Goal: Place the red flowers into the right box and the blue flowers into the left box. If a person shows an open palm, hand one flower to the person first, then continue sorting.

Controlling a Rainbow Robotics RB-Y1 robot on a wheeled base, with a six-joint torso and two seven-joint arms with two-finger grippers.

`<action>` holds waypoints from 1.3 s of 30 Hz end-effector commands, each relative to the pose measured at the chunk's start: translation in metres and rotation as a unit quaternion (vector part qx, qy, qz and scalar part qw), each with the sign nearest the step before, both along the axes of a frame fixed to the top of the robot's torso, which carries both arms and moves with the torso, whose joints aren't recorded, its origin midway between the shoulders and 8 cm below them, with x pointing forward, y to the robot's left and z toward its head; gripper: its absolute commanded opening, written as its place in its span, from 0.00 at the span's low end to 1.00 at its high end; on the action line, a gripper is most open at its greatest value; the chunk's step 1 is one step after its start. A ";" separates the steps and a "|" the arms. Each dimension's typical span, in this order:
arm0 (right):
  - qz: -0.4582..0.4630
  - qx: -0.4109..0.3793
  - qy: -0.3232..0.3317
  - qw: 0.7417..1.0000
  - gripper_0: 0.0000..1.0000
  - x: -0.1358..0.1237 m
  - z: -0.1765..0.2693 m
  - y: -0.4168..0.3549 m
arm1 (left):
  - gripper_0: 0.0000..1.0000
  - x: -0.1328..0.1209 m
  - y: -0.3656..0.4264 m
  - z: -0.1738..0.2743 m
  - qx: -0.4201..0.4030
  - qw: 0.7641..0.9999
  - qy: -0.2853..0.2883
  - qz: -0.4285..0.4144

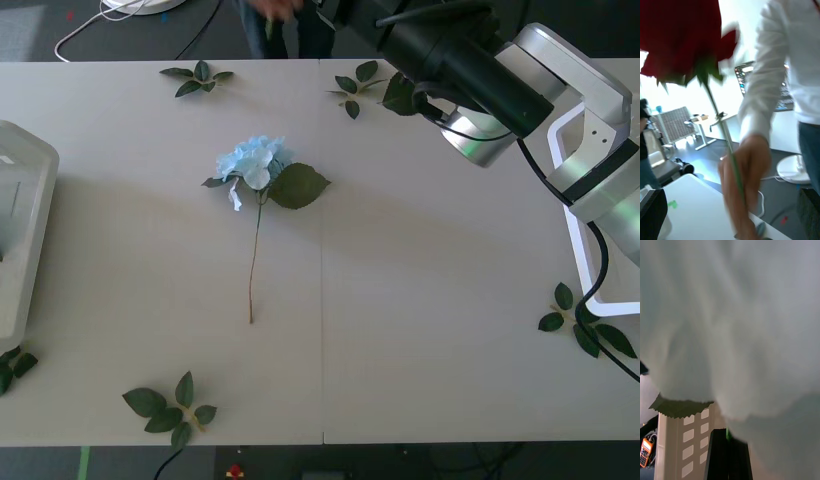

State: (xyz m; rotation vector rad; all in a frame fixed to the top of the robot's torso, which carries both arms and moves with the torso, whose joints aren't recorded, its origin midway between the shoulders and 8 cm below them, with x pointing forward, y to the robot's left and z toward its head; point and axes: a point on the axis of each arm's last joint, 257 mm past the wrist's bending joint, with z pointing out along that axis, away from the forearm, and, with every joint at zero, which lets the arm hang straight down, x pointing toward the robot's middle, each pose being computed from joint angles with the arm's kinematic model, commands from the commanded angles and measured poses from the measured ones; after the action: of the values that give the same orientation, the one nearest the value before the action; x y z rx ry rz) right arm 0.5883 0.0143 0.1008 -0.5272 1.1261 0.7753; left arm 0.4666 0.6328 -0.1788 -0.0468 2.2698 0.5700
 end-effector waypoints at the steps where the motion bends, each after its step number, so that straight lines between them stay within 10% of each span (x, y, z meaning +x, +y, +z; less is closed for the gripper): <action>1: -0.002 0.006 0.007 1.000 1.00 -0.018 0.034 0.024 | 0.00 0.000 0.009 0.016 0.042 0.999 0.007 -0.016; 9: -0.065 -0.012 0.118 0.991 1.00 -0.023 0.010 -0.003 | 0.07 0.000 0.009 0.016 0.042 0.999 0.007 -0.016; 10: -0.076 -0.021 0.141 0.987 1.00 -0.028 0.000 -0.012 | 0.38 0.000 0.009 0.016 0.042 0.999 0.007 -0.016; 15: -0.110 -0.070 0.188 0.973 1.00 -0.052 -0.029 -0.047 | 0.99 0.000 0.009 0.016 0.042 0.999 0.007 -0.016; 39: -0.067 -0.247 0.199 0.946 1.00 -0.169 -0.090 -0.180 | 1.00 -0.005 0.009 0.006 0.086 0.995 0.034 -0.032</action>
State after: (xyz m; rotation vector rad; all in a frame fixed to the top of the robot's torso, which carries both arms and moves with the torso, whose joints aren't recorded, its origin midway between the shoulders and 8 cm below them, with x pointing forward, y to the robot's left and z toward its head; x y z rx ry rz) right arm 0.4328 -0.1555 0.0071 -0.6107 1.7717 0.5746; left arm 0.4639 0.6367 -0.1897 -0.0117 2.2742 0.6232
